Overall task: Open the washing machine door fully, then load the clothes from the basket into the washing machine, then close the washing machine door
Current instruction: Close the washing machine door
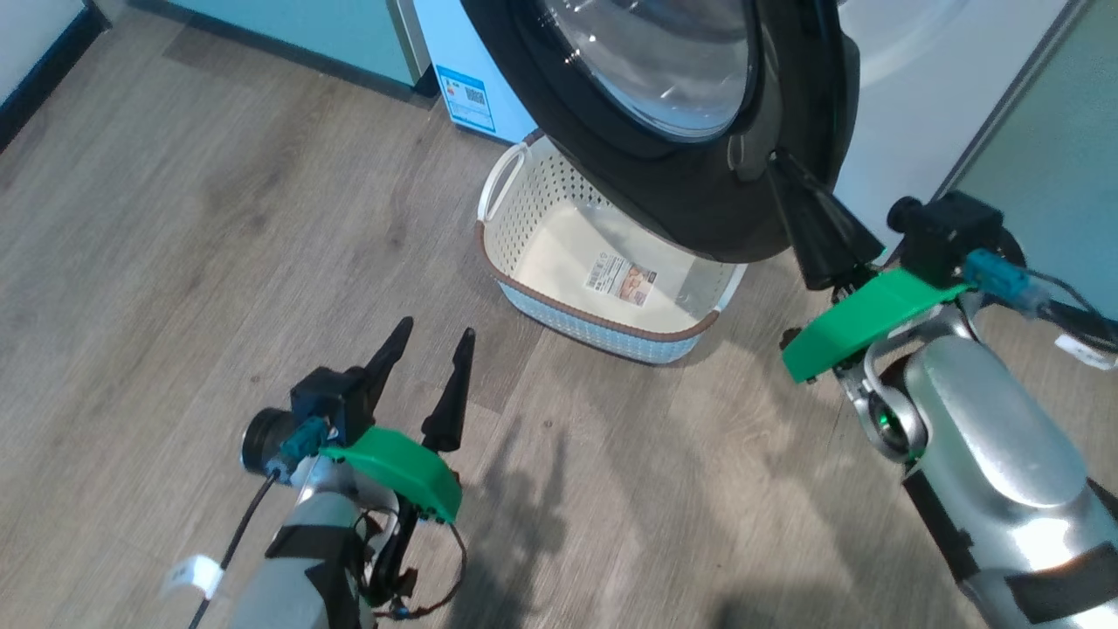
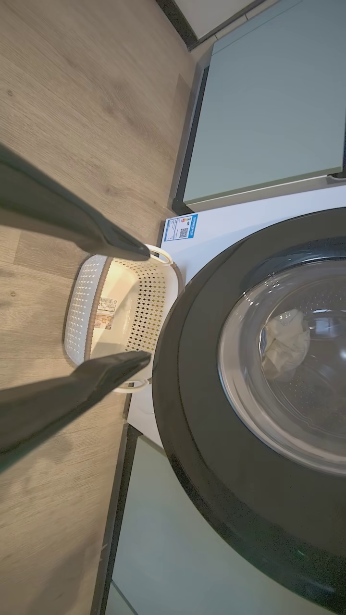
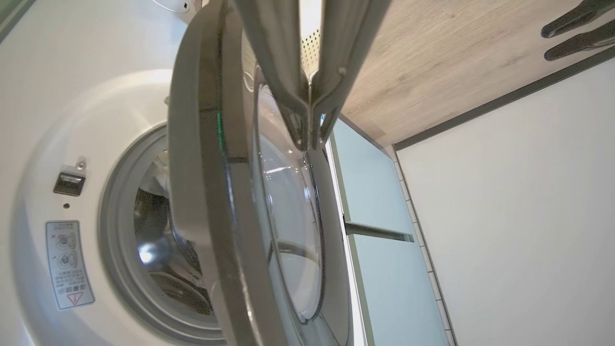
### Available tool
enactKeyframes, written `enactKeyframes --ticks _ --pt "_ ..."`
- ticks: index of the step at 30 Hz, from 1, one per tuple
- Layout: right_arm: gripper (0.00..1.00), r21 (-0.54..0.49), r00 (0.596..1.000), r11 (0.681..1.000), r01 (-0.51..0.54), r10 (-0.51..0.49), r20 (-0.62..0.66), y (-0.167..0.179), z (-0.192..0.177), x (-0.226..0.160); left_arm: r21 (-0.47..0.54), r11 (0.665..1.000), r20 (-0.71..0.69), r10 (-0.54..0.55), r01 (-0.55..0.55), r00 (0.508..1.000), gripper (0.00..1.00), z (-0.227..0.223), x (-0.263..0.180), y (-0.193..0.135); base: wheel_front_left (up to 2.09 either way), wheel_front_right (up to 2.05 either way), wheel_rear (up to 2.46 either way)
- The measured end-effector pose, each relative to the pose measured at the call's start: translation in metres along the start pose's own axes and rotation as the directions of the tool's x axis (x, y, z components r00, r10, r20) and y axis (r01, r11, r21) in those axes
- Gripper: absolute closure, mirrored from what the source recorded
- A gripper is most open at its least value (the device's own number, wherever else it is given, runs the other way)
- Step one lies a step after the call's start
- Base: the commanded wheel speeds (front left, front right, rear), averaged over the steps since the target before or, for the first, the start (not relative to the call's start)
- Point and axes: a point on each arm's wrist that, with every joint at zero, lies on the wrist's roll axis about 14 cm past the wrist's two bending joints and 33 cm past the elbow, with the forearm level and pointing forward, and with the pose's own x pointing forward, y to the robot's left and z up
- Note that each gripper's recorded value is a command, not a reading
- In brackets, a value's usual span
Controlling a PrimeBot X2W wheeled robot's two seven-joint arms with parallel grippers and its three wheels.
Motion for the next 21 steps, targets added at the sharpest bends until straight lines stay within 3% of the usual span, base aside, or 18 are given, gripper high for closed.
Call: enactKeyframes --ticks 21 --pt "1.00 0.046 0.995 0.995 0.092 -0.089 -0.046 -0.047 -0.030 0.017 -0.026 1.000 -0.014 -0.011 0.011 1.000 0.00 -0.007 0.024 -0.012 0.00 0.00 0.00"
